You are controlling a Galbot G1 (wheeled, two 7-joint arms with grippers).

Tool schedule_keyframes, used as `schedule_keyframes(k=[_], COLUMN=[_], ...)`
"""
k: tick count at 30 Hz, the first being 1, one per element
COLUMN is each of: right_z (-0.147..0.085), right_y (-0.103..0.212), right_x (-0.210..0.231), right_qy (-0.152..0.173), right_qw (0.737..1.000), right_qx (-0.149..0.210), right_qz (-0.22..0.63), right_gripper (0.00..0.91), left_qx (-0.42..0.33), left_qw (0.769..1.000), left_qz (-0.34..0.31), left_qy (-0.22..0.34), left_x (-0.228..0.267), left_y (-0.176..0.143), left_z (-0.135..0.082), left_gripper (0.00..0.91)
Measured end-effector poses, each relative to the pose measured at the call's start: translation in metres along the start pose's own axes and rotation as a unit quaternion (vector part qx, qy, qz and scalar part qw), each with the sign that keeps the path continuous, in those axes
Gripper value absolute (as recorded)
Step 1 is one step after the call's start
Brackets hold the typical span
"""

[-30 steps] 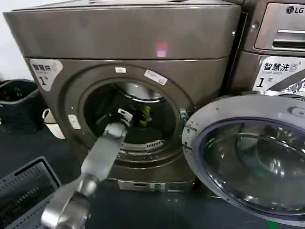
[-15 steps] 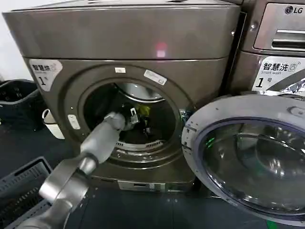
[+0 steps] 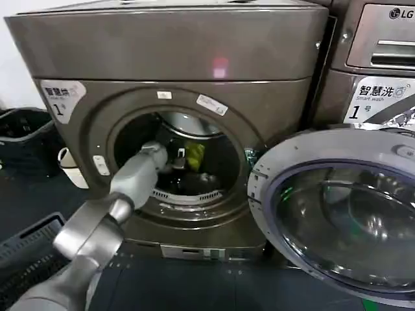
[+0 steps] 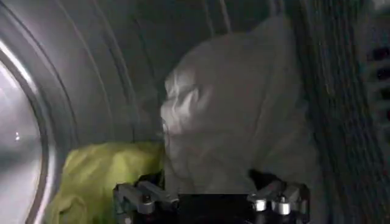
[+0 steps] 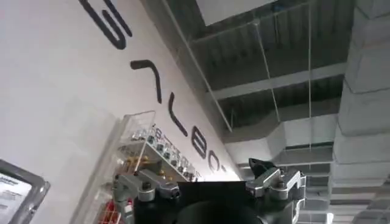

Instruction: Grasp the clothes from the dryer.

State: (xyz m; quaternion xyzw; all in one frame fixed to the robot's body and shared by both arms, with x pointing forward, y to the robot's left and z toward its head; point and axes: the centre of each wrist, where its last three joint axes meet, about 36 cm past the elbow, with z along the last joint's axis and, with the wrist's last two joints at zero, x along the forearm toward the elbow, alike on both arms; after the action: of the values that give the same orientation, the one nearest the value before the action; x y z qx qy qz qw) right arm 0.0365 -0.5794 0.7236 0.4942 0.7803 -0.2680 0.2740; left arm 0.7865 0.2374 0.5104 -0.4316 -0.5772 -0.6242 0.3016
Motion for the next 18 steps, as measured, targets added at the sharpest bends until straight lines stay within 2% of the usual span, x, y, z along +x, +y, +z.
schedule_keyframes(k=[7,18], right_z=[0.001,0.003], right_y=[0.002,0.004], right_x=[0.001,0.001], right_qy=[0.001,0.002], right_qw=[1.0,1.0], right_qx=[-0.001,0.0], right_qz=[-0.001,-0.003], right_gripper=[0.907,0.907], left_qx=[0.004,0.013], left_qw=[1.0,0.999], left_qz=[0.005,0.006], left_qy=[0.028,0.032], left_x=[-0.002,-0.014], left_y=[-0.001,-0.012], left_z=[0.001,0.001], left_gripper=[0.907,0.907])
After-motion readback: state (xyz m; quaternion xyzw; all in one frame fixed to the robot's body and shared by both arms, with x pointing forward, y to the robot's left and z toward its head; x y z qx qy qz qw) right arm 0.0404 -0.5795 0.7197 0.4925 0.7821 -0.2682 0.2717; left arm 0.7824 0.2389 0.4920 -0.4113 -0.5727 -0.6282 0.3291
